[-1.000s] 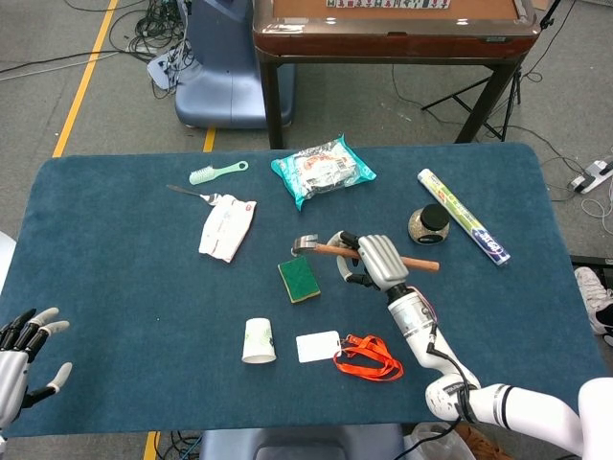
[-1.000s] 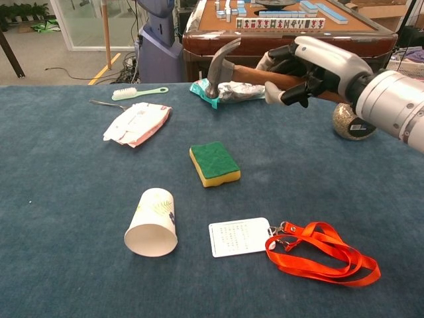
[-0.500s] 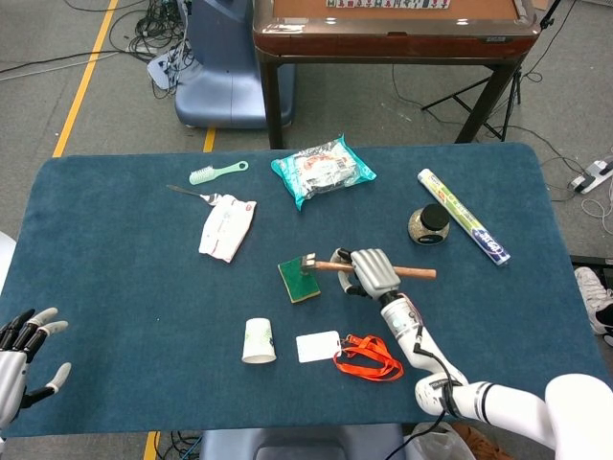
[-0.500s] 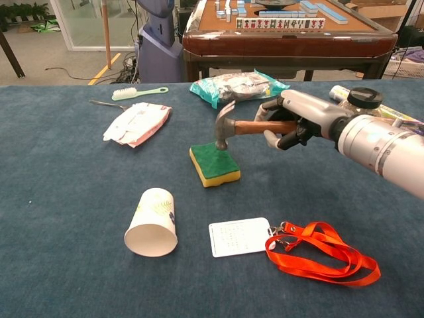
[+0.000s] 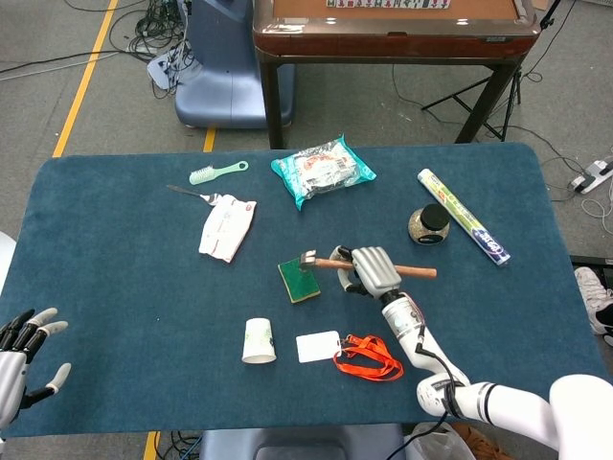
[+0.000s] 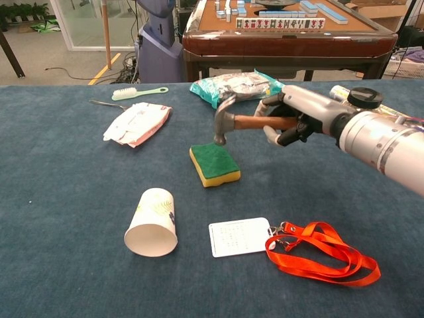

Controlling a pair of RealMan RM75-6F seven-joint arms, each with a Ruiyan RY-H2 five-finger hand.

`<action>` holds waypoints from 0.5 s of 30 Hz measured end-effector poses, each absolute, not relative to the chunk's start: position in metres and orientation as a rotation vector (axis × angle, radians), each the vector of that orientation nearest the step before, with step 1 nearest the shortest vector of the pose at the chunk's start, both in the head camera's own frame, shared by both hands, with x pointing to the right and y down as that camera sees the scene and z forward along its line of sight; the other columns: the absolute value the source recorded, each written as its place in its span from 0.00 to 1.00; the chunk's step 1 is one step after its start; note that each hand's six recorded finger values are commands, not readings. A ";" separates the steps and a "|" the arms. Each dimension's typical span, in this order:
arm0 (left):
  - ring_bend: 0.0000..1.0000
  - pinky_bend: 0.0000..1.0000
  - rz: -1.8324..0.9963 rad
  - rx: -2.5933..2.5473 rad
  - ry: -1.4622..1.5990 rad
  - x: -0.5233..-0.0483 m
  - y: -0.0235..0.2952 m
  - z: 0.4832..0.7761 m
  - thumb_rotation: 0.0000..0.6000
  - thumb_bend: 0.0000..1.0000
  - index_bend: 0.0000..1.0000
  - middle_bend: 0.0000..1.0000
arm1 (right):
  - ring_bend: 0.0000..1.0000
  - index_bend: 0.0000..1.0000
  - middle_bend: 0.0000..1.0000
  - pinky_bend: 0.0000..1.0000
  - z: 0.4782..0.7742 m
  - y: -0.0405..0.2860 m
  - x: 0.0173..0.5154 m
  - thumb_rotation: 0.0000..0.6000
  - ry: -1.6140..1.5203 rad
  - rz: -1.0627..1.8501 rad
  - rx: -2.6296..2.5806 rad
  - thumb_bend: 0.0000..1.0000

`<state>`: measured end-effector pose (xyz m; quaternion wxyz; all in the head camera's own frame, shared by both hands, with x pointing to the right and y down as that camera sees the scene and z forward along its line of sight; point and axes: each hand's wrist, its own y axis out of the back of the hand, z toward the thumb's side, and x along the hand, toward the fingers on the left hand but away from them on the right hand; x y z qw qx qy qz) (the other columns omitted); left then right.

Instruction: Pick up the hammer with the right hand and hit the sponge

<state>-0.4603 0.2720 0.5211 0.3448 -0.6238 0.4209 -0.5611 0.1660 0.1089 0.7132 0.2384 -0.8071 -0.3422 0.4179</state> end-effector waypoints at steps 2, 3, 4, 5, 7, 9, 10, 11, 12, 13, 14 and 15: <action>0.08 0.13 -1.457 -1.621 1.091 -0.460 0.272 0.521 1.00 0.25 0.28 0.17 | 0.78 0.90 0.91 0.78 0.702 0.104 0.170 1.00 -0.982 1.107 -2.216 0.74; 0.08 0.13 -1.456 -1.622 1.091 -0.460 0.272 0.521 1.00 0.25 0.28 0.17 | 0.78 0.90 0.91 0.78 0.697 0.101 0.172 1.00 -1.000 1.093 -2.215 0.74; 0.08 0.13 -1.456 -1.622 1.092 -0.460 0.272 0.521 1.00 0.25 0.28 0.17 | 0.78 0.90 0.91 0.78 0.691 0.099 0.176 1.00 -1.021 1.078 -2.213 0.74; 0.08 0.13 -1.455 -1.622 1.093 -0.460 0.272 0.521 1.00 0.25 0.28 0.17 | 0.78 0.90 0.91 0.78 0.687 0.097 0.179 1.00 -1.033 1.071 -2.210 0.74; 0.08 0.13 -1.455 -1.622 1.093 -0.460 0.272 0.521 1.00 0.25 0.27 0.17 | 0.78 0.90 0.91 0.78 0.681 0.096 0.188 1.00 -1.051 1.066 -2.196 0.74; 0.08 0.13 -1.455 -1.623 1.091 -0.459 0.272 0.521 1.00 0.25 0.27 0.17 | 0.78 0.90 0.91 0.78 0.678 0.096 0.197 1.00 -1.061 1.074 -2.181 0.74; 0.08 0.13 -1.456 -1.624 1.090 -0.459 0.272 0.521 1.00 0.25 0.27 0.17 | 0.78 0.90 0.91 0.78 0.678 0.097 0.204 1.00 -1.062 1.089 -2.172 0.74; 0.08 0.13 -1.455 -1.624 1.090 -0.459 0.273 0.521 1.00 0.25 0.27 0.17 | 0.78 0.90 0.90 0.78 0.680 0.098 0.208 1.00 -1.062 1.102 -2.167 0.74; 0.08 0.13 -1.455 -1.624 1.090 -0.459 0.273 0.521 1.00 0.25 0.27 0.17 | 0.77 0.90 0.90 0.78 0.681 0.098 0.211 1.00 -1.063 1.115 -2.162 0.74; 0.08 0.13 -1.454 -1.625 1.091 -0.459 0.272 0.521 1.00 0.25 0.27 0.17 | 0.77 0.90 0.90 0.78 0.684 0.099 0.216 1.00 -1.065 1.134 -2.156 0.73; 0.08 0.13 -1.452 -1.624 1.092 -0.459 0.272 0.521 1.00 0.25 0.27 0.17 | 0.76 0.90 0.89 0.77 0.686 0.099 0.220 1.00 -1.065 1.148 -2.153 0.73; 0.08 0.13 -1.452 -1.624 1.092 -0.459 0.272 0.521 1.00 0.25 0.27 0.17 | 0.75 0.90 0.87 0.76 0.688 0.100 0.223 1.00 -1.065 1.162 -2.150 0.72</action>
